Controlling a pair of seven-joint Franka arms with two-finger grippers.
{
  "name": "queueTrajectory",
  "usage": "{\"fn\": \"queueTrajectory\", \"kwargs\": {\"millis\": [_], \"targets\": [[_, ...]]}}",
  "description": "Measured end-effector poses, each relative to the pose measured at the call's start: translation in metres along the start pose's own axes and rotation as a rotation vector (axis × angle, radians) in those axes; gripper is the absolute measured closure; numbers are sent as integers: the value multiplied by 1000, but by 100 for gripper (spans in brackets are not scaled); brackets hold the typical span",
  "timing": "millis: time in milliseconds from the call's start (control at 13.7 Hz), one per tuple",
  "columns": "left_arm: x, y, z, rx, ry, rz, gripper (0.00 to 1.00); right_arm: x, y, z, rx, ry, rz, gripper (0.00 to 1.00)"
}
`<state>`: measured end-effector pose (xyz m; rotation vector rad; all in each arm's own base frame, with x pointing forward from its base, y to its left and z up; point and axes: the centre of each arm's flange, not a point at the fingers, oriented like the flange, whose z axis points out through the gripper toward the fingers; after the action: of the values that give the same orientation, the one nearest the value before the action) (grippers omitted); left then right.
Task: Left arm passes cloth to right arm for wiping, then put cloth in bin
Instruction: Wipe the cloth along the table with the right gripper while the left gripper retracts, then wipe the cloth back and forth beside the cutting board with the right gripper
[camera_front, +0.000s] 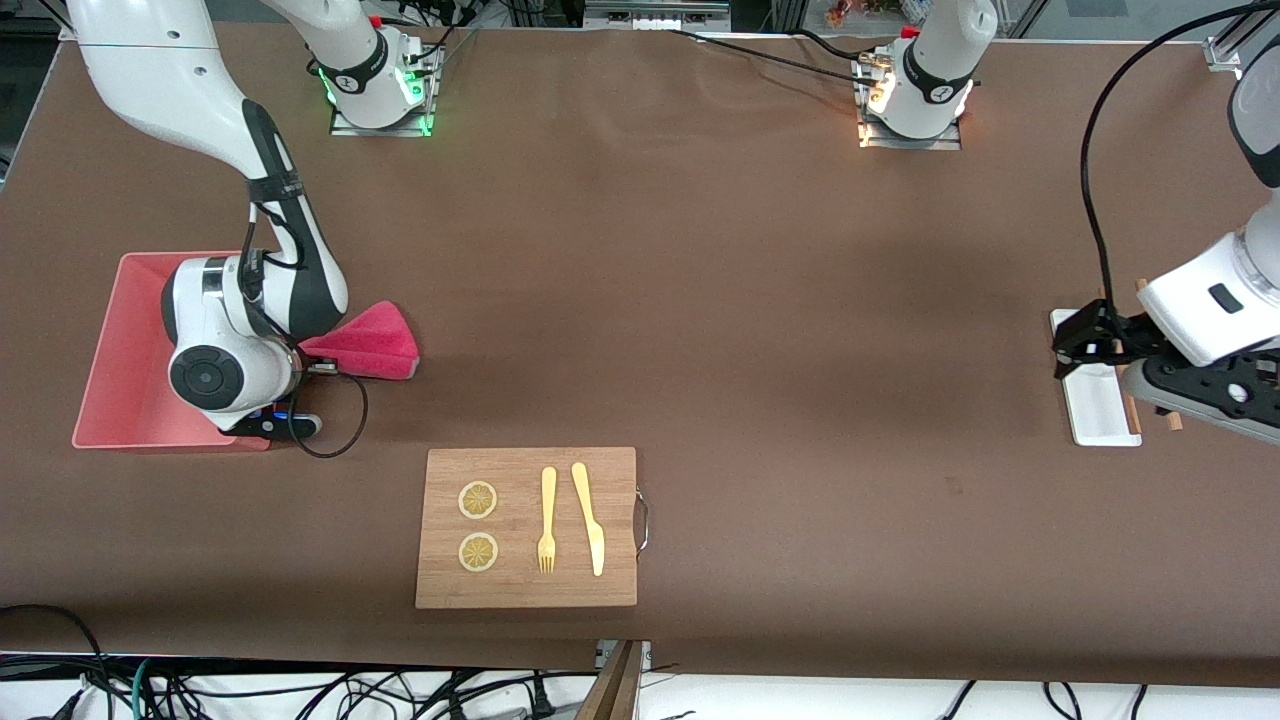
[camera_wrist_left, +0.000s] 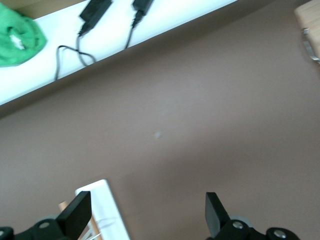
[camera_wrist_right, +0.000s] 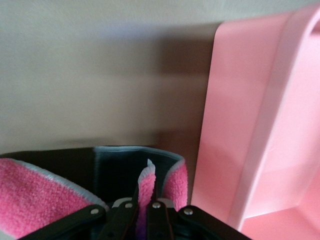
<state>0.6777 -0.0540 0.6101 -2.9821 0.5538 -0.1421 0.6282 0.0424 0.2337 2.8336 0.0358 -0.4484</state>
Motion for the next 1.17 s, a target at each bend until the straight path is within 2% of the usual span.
{"fn": "queueTrajectory", "kwargs": {"millis": [146, 364, 655, 801, 1165], "targets": [[-3, -6, -6, 28, 2, -27, 0, -2, -29, -17, 13, 30, 18, 98], [-16, -16, -19, 35, -1, -124, 0, -10, -90, -39, 42, 64, 110, 98], [-42, -21, -19, 31, -9, -157, 0, -21, -151, -57, 88, 101, 221, 98], [-62, -22, -16, 34, 12, -163, 0, -23, -176, -65, 112, 120, 272, 98], [-111, -9, -7, -16, 25, -179, 0, -23, -233, -83, 192, 140, 406, 98]]}}
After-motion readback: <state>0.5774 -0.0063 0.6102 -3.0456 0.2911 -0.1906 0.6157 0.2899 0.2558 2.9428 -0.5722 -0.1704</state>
